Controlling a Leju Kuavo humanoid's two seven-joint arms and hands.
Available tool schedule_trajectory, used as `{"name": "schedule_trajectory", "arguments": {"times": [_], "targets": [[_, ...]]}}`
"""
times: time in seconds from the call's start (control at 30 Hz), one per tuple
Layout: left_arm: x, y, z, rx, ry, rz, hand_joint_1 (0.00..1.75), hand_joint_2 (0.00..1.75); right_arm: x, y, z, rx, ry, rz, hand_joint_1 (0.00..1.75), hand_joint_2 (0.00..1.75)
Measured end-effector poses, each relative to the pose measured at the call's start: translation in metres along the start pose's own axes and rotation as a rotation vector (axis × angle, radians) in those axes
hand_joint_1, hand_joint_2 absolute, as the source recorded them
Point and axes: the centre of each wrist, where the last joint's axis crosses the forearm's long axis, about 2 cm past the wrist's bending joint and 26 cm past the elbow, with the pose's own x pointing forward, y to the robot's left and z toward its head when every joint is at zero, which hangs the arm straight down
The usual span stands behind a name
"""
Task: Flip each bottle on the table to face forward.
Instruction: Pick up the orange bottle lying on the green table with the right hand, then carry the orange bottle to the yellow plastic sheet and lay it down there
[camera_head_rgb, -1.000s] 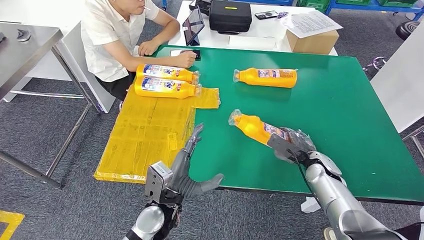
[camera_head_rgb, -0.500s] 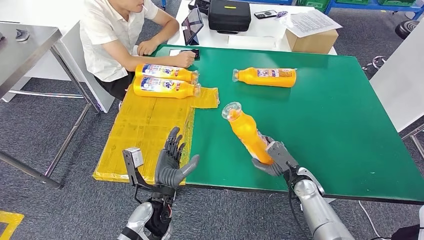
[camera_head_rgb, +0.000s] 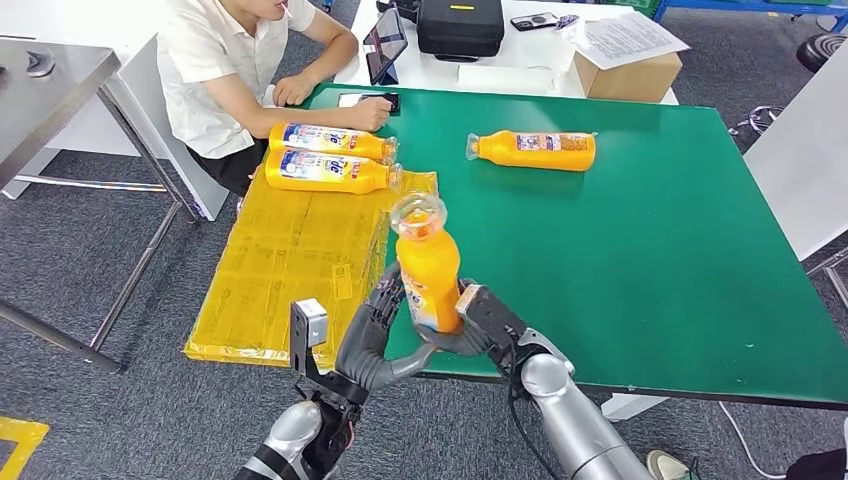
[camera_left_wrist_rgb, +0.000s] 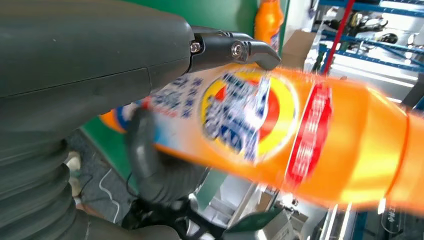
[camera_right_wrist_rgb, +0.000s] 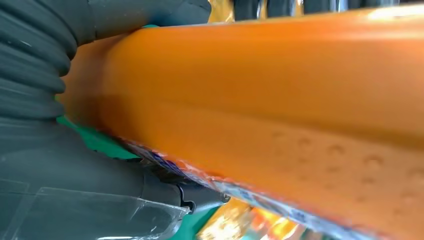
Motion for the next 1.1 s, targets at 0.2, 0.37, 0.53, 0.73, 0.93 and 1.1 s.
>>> {"name": "schedule_trajectory", "arguments": {"times": [0.2,0.37,0.53,0.73,0.93,1.1], "targets": [[0.005,0.006,-0.006,0.013,-0.007,-0.01,0.0,1.75,0.004,0.015,-0.012,0.07,-0.008,0.026,1.75,1.75],[0.007,0.01,-0.007,0.044,-0.019,0.017,0.0,1.75,0.004,0.021,-0.017,0.107,-0.003,0.046,1.75,1.75],[0.009,0.015,-0.007,0.101,-0.013,0.065,0.0,1.75,0.001,0.027,-0.017,0.128,0.012,0.068,1.75,1.75],[0.01,0.018,-0.005,0.124,-0.009,0.085,0.0,1.75,-0.001,0.03,-0.017,0.14,0.024,0.071,1.75,1.75],[0.01,0.019,-0.005,0.131,-0.011,0.089,0.03,1.75,-0.002,0.031,-0.018,0.143,0.027,0.072,1.75,1.75],[0.01,0.02,-0.005,0.138,-0.011,0.102,1.75,1.75,-0.002,0.032,-0.02,0.134,0.034,0.109,1.7,1.75]]}}
